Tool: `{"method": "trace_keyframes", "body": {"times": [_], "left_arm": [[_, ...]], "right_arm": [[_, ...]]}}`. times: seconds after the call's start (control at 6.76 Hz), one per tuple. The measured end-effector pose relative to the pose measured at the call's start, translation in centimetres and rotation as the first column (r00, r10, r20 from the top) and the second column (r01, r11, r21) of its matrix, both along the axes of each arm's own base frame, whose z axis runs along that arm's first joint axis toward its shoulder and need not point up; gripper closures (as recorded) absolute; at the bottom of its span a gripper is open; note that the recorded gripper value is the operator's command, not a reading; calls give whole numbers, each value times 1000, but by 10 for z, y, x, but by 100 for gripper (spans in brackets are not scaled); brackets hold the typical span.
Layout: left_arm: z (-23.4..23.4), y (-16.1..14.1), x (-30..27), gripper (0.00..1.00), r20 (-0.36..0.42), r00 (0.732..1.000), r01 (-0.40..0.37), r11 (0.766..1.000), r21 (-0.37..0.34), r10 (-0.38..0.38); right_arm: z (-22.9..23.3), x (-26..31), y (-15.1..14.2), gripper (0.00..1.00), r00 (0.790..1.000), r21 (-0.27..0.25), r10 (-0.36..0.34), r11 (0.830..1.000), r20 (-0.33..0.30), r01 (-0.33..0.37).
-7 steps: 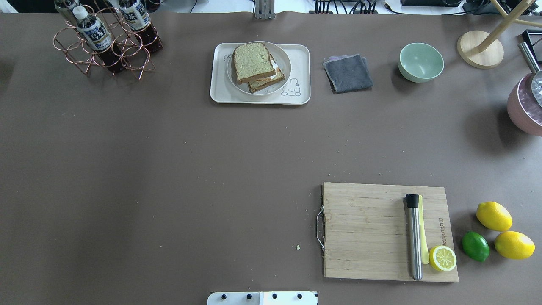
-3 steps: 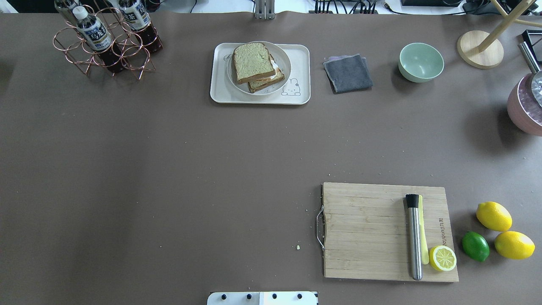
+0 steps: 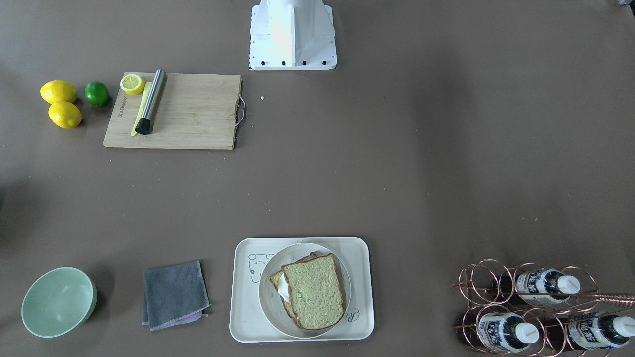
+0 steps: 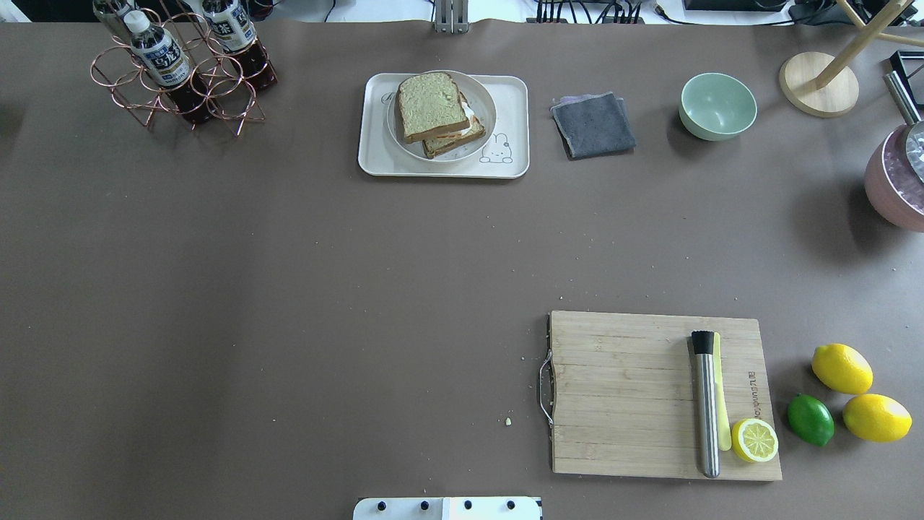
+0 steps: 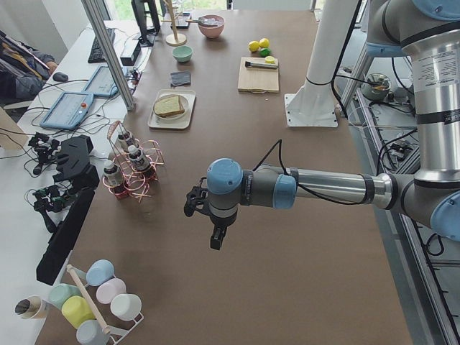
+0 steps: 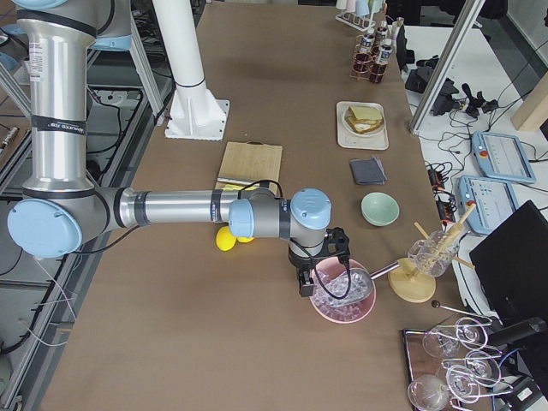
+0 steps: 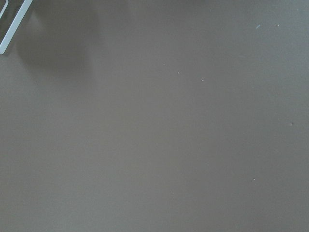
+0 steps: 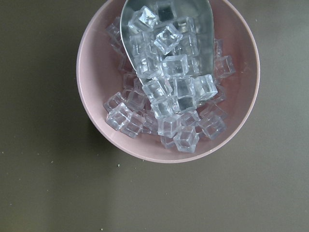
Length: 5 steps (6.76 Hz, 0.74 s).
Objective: Make sandwich and place on tray
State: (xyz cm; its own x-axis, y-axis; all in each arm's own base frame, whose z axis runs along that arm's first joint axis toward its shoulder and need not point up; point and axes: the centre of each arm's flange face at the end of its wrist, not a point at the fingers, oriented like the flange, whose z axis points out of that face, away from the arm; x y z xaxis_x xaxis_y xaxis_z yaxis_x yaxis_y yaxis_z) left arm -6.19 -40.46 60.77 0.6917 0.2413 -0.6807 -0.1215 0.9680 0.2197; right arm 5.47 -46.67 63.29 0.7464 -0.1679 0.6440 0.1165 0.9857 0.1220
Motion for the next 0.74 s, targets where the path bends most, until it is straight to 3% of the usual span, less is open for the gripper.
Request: {"method": "trace_keyframes", "body": {"times": [0.74], "left_arm": [[14, 3, 0, 2, -1, 1000, 13, 999, -37, -13]], "right_arm": [[-10, 0, -4, 0, 1000, 22, 0, 1000, -2, 0]]}}
